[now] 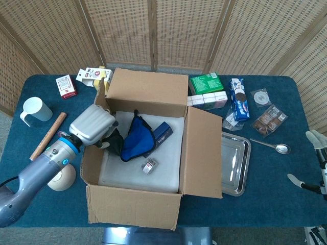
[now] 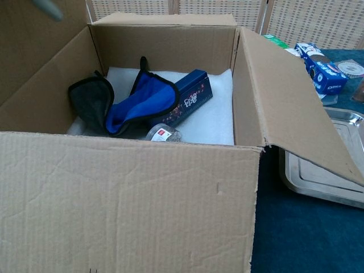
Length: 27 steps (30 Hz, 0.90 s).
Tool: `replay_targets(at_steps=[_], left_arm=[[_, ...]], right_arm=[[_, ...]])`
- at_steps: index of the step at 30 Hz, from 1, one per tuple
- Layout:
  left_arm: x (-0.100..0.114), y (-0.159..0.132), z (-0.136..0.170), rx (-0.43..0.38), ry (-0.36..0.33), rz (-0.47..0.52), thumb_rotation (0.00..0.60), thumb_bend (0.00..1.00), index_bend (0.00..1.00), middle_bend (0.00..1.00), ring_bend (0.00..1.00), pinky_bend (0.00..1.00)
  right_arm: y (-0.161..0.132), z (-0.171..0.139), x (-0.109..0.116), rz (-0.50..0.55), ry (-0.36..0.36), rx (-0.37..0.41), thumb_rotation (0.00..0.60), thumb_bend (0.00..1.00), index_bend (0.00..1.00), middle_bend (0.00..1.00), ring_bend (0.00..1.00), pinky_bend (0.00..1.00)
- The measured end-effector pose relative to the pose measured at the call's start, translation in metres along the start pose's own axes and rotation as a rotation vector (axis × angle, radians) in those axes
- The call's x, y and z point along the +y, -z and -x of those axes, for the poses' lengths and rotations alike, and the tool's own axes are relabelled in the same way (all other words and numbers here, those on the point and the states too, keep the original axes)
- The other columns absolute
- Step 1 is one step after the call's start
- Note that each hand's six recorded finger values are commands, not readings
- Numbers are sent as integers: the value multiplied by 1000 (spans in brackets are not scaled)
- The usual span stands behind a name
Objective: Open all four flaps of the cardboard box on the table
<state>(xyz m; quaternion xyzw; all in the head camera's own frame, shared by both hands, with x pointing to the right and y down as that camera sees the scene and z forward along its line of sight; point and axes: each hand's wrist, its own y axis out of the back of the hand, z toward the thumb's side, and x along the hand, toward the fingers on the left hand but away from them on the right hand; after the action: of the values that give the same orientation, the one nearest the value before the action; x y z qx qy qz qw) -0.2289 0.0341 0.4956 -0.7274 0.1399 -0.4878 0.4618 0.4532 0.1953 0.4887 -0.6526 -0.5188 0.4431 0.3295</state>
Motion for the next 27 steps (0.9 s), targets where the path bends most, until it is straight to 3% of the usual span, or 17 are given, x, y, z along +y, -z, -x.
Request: replay_targets(at_steps=[11,18,20,23,25,27], left_arm=[[-36,79,39,162,37,52,600,177,701,609,515,508],[-85,122,58,264,98,118,600,177,655,555,457,462],[-92,127,60,272,79,146,600,177,605,474,380,419],[-98,134,68,283,17,197,600,176,391,175,146,262],[-102,139,77,289,-34,220,600,176,256,31,27,151],[-107,144,91,297,-79,234,600,176,185,0,0,85]], right_arm=[[-2,-2,-3,-9,-7,8,600,0,0,0,0,26],[-4,-4,-4,-8,-13,14,600,0,0,0,0,26],[-4,-4,-5,-10,-15,14,600,0,0,0,0,25],[-5,-4,-5,-18,-14,16,600,0,0,0,0,26],[-5,-4,-6,-29,-14,18,600,0,0,0,0,26],[-5,-4,-6,-44,-13,20,600,0,0,0,0,21]])
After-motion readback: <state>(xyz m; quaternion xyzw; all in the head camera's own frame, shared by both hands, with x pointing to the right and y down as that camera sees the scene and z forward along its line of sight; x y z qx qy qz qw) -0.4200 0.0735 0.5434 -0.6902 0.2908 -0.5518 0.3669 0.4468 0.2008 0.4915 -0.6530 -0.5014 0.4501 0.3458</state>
